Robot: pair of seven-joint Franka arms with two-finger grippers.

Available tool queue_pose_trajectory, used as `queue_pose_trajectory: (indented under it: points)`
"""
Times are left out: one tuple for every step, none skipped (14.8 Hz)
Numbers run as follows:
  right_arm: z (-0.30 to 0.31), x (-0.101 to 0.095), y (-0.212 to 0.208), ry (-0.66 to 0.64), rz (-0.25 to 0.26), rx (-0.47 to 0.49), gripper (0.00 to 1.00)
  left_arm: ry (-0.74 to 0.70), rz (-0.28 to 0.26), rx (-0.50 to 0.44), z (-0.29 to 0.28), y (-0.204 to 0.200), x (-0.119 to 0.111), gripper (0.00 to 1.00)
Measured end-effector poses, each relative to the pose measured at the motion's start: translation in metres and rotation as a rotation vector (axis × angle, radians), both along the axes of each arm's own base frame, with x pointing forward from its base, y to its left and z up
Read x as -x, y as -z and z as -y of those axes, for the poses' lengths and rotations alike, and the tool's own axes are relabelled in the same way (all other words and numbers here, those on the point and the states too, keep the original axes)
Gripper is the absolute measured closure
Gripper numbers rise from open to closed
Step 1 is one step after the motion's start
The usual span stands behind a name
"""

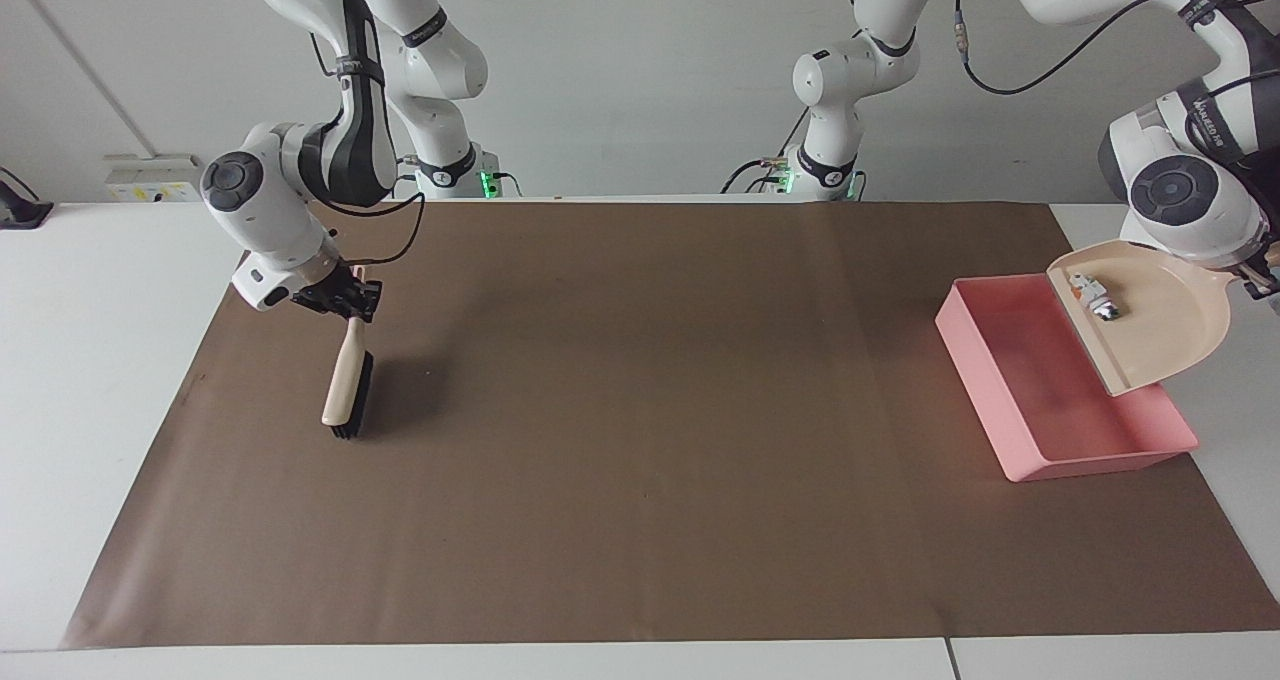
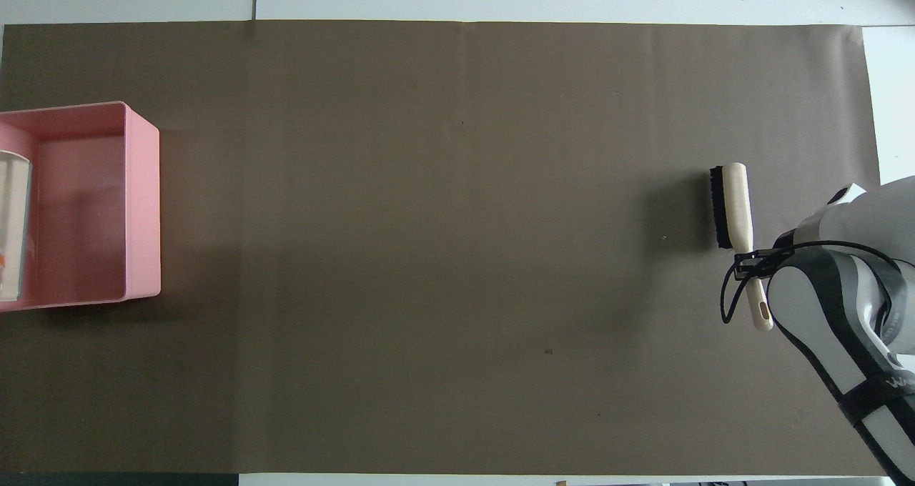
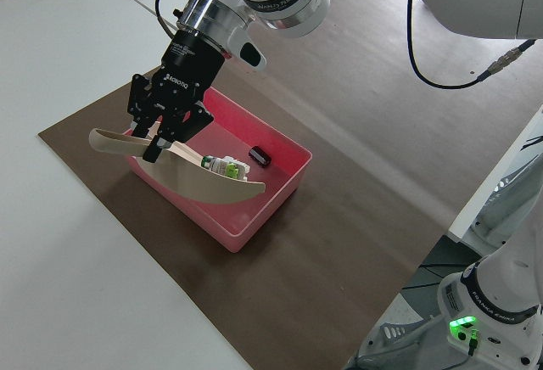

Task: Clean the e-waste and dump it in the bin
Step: 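Tip the dustpan over the pink bin with the left gripper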

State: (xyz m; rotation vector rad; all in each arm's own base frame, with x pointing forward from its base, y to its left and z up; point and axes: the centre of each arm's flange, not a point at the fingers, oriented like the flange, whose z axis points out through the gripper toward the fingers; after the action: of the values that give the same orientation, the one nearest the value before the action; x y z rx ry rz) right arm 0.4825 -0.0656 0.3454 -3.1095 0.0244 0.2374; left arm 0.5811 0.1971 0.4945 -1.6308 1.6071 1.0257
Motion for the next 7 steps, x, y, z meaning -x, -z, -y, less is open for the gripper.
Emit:
queue_pose_trajectory:
  points:
    - [0.000,0.001,0.001,0.000,-0.001,0.000,0.75,-0.008,0.006,-0.022,0.006,-0.002,0.000,0.68]
    - [0.000,0.001,0.002,-0.005,-0.002,-0.001,0.75,-0.008,0.011,-0.039,0.011,-0.005,-0.001,0.68]
    - [0.000,0.002,0.003,-0.019,-0.003,-0.003,0.75,-0.007,0.016,-0.053,0.014,-0.008,-0.001,0.68]
    - [0.000,0.003,0.004,-0.033,-0.004,-0.006,0.75,-0.009,0.019,-0.063,0.016,-0.010,0.000,0.68]
    - [0.000,0.004,0.005,-0.043,-0.004,-0.007,0.75,-0.013,0.016,-0.077,0.018,-0.013,0.000,0.68]
    - [0.000,0.004,0.005,-0.048,-0.004,-0.008,0.75,-0.014,0.011,-0.096,0.020,-0.015,0.001,0.68]
    - [0.000,0.005,0.005,-0.051,-0.004,-0.008,0.75,-0.010,0.009,-0.110,0.024,-0.018,0.000,0.68]
